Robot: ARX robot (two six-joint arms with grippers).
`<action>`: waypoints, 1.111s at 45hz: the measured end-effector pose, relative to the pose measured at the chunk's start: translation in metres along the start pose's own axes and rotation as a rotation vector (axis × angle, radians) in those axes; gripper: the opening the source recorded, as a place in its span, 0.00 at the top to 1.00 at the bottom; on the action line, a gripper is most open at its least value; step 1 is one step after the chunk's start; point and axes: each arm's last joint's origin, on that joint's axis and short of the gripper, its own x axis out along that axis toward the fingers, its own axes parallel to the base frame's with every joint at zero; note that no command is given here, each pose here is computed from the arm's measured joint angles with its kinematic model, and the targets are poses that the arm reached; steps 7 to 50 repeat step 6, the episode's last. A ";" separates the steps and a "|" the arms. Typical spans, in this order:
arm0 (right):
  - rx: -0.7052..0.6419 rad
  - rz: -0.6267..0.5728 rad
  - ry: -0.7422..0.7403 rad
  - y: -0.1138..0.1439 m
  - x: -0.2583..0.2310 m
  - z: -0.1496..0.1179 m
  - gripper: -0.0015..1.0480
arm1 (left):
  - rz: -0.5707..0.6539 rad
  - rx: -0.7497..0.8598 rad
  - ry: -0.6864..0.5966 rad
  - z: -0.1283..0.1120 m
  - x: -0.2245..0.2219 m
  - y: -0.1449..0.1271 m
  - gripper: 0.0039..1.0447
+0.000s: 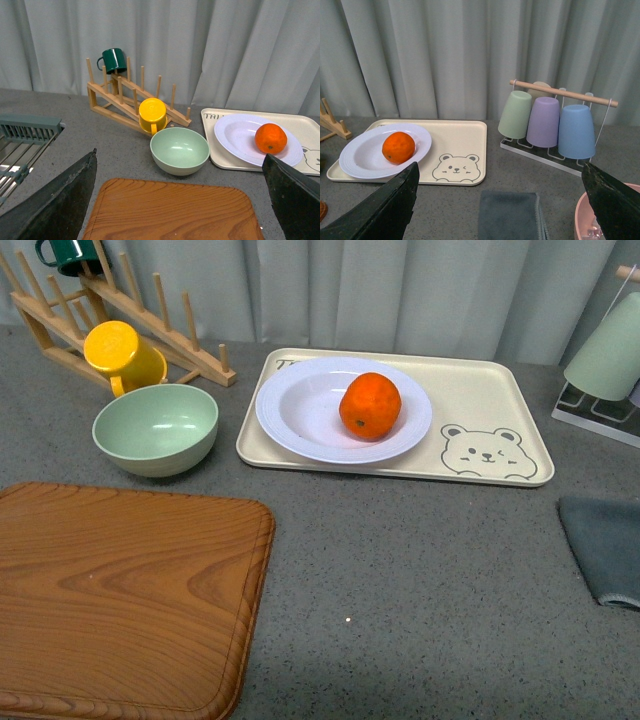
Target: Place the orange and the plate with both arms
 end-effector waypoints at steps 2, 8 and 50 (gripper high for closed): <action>0.000 0.000 0.000 0.000 0.000 0.000 0.09 | 0.000 0.000 0.000 0.000 0.000 0.000 0.06; 0.000 0.000 0.000 0.000 0.000 0.000 0.09 | 0.000 0.000 0.000 0.000 0.000 0.000 0.06; 0.000 0.000 0.000 0.000 0.000 0.000 0.09 | 0.000 0.000 0.000 0.000 0.000 0.000 0.06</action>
